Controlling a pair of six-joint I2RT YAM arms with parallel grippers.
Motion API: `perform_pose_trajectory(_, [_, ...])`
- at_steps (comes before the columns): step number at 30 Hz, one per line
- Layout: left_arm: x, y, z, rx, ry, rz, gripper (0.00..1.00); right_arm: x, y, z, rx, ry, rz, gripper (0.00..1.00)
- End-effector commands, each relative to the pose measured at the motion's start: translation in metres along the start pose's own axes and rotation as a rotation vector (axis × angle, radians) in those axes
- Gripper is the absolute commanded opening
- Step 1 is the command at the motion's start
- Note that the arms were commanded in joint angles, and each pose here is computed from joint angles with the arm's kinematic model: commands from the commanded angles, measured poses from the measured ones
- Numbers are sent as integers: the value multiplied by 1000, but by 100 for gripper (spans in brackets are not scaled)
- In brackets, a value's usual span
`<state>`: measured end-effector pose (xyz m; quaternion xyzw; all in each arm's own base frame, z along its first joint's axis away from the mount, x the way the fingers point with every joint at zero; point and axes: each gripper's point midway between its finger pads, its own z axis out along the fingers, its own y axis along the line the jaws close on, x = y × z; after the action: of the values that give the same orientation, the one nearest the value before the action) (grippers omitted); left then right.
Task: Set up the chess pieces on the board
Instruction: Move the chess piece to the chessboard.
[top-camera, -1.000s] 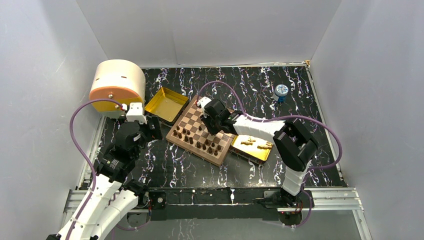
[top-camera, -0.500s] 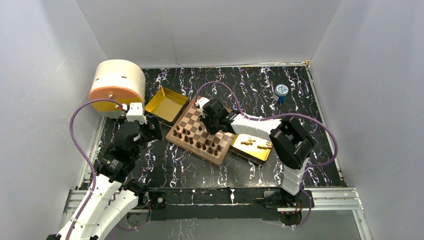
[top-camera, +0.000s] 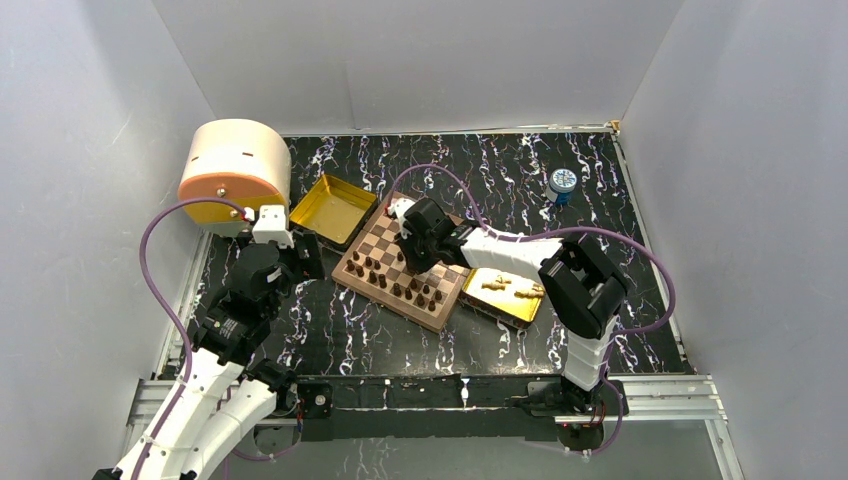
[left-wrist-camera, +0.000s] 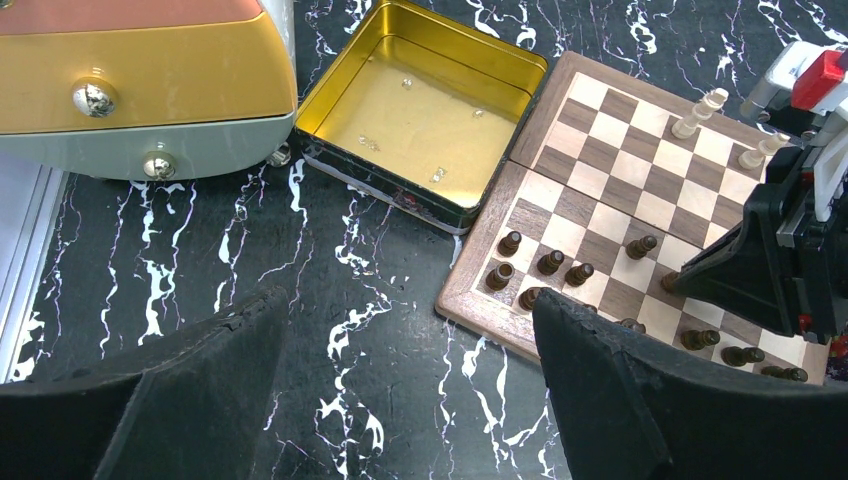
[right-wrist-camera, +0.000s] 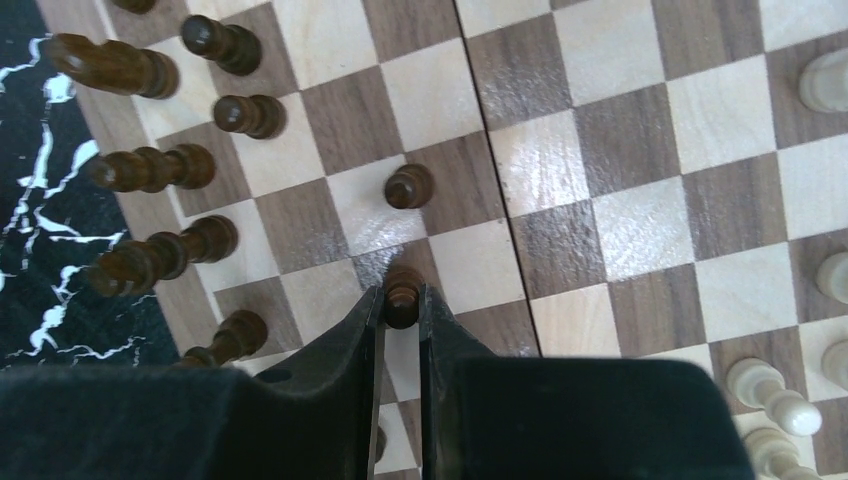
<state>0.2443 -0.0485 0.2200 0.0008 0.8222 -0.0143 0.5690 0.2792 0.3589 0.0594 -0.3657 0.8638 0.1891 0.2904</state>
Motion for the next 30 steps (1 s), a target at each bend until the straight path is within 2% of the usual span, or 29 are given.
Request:
perform_pose_trajectory(1, [-4,2,0,-12,-19,6,89,-27,21,-7,-55,-46,-2,15])
perform_pose_trajectory(30, [-5,4,-1,-19,-27,6,89,-14,40,-3,-52,68,-16,18])
